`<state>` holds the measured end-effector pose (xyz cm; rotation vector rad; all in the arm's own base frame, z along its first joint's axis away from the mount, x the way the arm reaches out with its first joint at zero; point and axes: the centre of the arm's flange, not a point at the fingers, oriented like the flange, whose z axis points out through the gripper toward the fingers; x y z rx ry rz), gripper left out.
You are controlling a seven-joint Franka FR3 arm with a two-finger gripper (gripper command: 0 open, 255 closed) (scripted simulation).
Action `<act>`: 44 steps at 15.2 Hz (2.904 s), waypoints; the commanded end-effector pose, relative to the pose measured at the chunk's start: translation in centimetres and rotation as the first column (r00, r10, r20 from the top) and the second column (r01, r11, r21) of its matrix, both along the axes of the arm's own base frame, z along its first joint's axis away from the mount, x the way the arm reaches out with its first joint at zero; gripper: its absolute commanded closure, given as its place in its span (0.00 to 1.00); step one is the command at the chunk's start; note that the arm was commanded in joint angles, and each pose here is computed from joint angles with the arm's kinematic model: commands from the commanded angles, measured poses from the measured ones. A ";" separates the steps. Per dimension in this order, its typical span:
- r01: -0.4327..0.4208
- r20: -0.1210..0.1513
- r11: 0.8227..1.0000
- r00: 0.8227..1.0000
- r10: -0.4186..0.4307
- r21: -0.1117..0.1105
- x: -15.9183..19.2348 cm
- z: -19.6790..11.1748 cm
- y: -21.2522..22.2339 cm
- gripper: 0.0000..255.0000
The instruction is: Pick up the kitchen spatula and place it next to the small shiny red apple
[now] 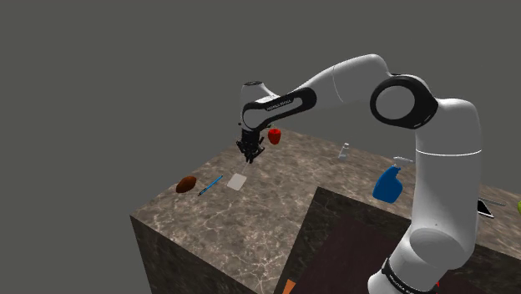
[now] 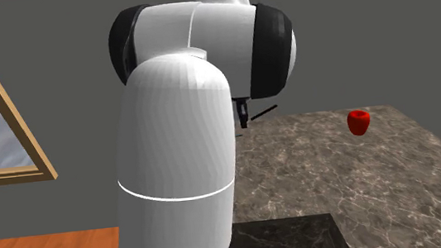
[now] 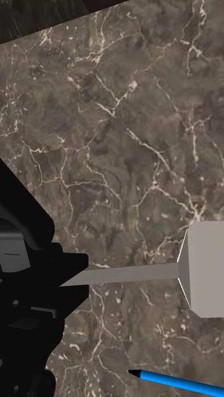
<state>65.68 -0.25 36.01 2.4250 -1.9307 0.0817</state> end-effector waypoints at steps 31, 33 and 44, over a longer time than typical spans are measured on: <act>0.000 0.000 1.000 1.000 0.000 0.000 1.0 2.3 -33.0 1.00; 0.000 0.000 1.000 1.000 0.000 0.000 1.0 1.2 -33.0 1.00; 0.000 0.000 1.000 1.000 0.000 0.000 1.0 -4.6 -33.0 1.00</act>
